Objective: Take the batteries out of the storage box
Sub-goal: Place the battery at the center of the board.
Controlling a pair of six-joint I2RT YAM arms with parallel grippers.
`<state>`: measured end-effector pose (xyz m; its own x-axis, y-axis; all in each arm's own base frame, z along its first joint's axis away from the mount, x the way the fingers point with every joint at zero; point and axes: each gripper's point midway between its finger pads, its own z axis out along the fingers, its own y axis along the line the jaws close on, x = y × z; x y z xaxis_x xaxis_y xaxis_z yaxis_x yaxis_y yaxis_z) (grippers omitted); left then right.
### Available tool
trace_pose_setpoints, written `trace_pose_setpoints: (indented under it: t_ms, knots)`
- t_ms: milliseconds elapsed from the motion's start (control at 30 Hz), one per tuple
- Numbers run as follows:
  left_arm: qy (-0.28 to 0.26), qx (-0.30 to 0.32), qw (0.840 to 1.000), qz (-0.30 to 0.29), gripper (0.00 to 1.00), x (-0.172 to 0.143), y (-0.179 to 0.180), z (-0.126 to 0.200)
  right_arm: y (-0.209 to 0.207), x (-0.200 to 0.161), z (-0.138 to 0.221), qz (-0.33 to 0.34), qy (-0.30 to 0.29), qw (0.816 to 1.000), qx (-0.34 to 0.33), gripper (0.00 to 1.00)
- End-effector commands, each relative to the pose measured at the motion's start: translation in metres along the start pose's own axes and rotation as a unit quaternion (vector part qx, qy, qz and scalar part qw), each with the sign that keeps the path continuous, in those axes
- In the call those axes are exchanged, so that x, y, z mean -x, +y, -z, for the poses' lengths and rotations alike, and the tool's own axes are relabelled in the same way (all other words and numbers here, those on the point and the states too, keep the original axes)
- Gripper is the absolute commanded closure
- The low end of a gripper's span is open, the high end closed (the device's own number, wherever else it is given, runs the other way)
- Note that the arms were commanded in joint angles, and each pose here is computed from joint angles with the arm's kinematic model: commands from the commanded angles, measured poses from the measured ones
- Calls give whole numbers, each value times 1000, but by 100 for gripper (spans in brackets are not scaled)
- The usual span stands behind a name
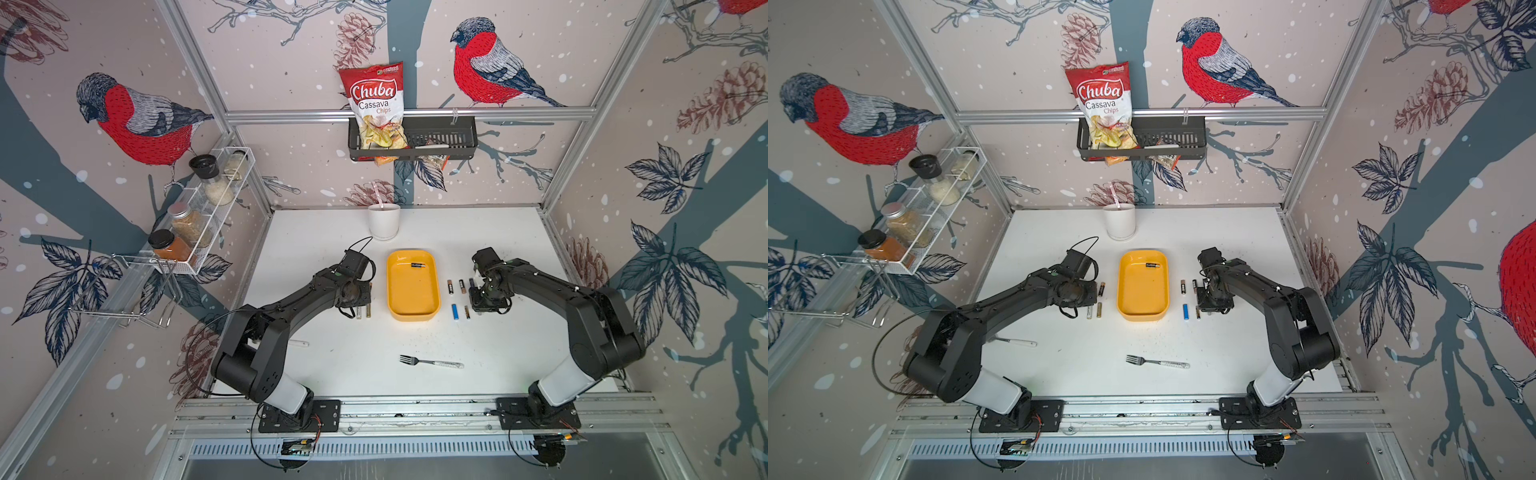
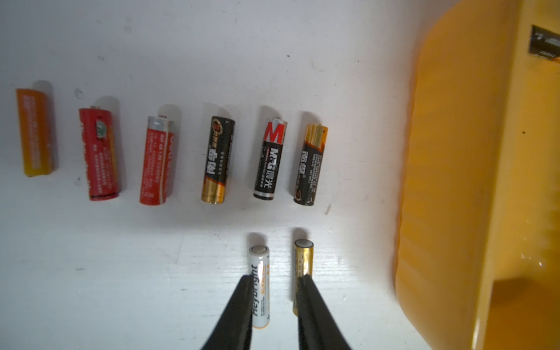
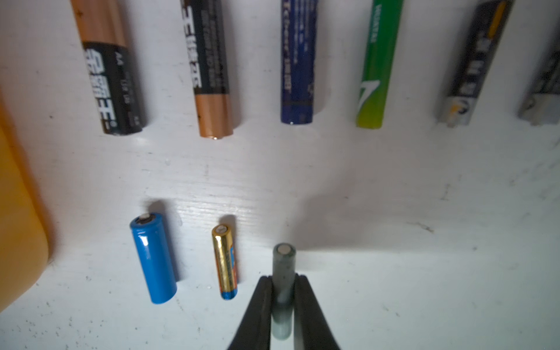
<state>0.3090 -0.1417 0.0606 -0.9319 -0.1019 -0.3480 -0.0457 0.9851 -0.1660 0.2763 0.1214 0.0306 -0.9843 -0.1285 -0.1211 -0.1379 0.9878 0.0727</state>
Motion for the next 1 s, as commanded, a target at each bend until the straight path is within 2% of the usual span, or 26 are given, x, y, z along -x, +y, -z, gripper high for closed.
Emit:
trace_pose_setpoints:
  t_ms: [0, 567, 967]
  knots:
    - [-1, 1, 1000, -2, 70, 1, 0, 1, -1, 1, -4, 2, 0, 1000, -2, 82]
    - [0, 2, 1000, -2, 70, 1, 1, -1, -5, -5, -19, 4, 24, 1000, -14, 81]
    - [-1, 1, 1000, -2, 70, 3, 0, 1, -4, -4, -15, 4, 20, 1000, -13, 74]
